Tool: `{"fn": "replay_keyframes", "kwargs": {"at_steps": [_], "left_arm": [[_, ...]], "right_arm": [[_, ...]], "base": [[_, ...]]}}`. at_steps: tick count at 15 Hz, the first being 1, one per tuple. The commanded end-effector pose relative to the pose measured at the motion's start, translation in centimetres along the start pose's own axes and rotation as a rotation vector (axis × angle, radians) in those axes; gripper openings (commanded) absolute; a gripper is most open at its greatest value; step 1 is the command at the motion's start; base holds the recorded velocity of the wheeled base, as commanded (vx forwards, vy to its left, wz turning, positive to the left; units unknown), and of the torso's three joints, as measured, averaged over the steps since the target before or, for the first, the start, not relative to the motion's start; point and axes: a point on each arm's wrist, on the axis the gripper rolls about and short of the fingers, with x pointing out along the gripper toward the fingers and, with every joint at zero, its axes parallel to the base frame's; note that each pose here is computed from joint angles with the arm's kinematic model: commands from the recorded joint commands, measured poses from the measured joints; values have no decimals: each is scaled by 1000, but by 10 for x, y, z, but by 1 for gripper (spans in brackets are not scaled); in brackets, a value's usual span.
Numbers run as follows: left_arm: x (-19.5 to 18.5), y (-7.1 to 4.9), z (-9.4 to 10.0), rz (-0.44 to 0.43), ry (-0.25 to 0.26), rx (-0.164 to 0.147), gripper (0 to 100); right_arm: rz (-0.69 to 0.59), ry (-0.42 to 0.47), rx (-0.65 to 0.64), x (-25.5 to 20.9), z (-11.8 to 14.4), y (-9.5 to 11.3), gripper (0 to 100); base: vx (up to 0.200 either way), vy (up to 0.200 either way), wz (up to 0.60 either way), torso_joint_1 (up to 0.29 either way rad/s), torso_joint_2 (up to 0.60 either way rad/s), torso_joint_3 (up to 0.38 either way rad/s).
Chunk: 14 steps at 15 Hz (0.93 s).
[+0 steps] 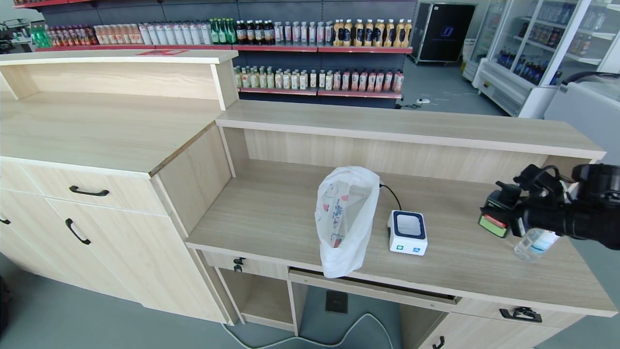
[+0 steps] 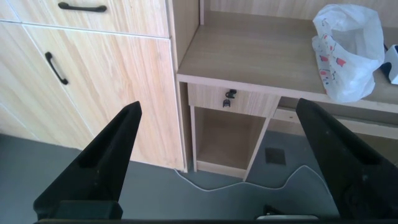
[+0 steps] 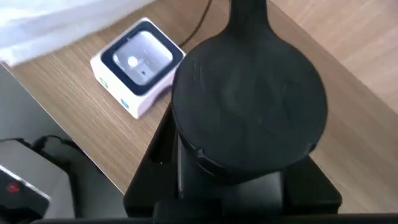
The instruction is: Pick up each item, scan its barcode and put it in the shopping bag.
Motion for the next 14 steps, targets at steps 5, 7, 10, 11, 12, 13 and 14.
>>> {"fn": "replay_keyframes", "kwargs": {"at_steps": [5,7,10,11,12,13,14], "left_arm": [[0,0,0,0,0,1,100],[0,0,0,0,0,1,100],[0,0,0,0,0,1,100],[0,0,0,0,0,1,100],[0,0,0,0,0,1,100],[0,0,0,0,0,1,100],[0,0,0,0,0,-1,100]], "right_arm": [[-195,-109,-45,-66,43,11,0],[-289,-135,49,-42,86,17,0],[-276,-129,145,16,138,28,0],[-237,-111,170,35,132,35,0],[-213,-102,187,52,123,42,0],[-195,-85,212,66,111,47,0],[-185,-70,229,76,102,49,0]], "base": [[0,0,360,0,1,1],[0,0,600,5,2,-2],[0,0,400,8,2,0],[0,0,0,0,0,0],[0,0,0,0,0,0],[0,0,0,0,0,0],[0,0,0,0,0,0]]}}
